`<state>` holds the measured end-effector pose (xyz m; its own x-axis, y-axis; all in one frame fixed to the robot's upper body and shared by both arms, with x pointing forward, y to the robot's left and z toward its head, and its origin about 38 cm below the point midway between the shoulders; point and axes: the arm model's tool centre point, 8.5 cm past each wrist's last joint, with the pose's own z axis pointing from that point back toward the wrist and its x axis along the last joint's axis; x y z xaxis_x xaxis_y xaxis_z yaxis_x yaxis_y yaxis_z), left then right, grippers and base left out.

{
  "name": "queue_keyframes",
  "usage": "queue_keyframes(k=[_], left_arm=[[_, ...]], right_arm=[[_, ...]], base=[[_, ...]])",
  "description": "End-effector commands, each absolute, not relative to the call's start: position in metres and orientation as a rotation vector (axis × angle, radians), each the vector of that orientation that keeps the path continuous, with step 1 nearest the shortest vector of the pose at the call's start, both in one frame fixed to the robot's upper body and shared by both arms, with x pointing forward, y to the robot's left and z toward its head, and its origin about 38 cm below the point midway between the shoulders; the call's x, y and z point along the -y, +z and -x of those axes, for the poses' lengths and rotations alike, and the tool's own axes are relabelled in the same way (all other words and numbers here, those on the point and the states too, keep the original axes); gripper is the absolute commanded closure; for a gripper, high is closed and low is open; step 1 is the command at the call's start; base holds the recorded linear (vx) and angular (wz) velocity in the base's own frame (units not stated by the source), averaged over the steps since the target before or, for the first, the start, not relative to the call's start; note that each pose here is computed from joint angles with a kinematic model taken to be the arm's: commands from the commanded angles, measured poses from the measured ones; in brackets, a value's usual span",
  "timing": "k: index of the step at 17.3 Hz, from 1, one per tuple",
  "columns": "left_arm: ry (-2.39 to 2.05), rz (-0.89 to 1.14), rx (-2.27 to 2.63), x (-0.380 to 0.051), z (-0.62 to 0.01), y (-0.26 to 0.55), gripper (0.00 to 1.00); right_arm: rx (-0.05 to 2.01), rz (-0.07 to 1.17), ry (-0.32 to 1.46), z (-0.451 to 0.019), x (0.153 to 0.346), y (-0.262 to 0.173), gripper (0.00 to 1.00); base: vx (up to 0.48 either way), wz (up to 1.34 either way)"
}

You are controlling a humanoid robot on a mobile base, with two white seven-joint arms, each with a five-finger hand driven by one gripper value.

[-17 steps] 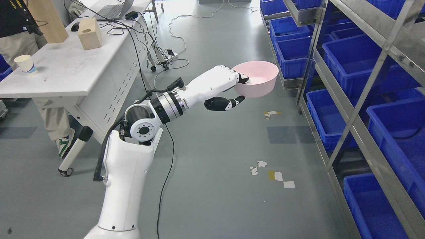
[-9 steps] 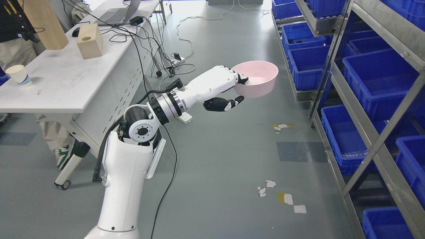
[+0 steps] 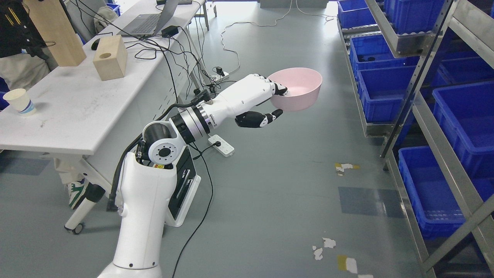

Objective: Stack pink IKEA bowl on shelf middle layer
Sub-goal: 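Hold the pink bowl raised in the left hand while driving to the shelf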

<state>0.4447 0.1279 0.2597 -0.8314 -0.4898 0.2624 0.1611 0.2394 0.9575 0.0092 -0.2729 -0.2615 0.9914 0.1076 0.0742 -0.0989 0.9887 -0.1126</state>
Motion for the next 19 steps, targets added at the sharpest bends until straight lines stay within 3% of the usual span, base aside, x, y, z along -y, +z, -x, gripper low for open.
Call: queue_keyframes(k=[1,19], left_arm=[[-1.639,-0.319,1.988,-0.135,-0.446,0.261,0.97],[-1.736,-0.242,2.015,-0.103,-0.440,0.265,0.97]], right_arm=[[0.075,0.125,0.105,-0.001,0.284,-0.261,0.00],[0.075,0.125,0.105,-0.001,0.284,-0.261,0.00]], base=[[0.260,0.11],[0.171,0.01]])
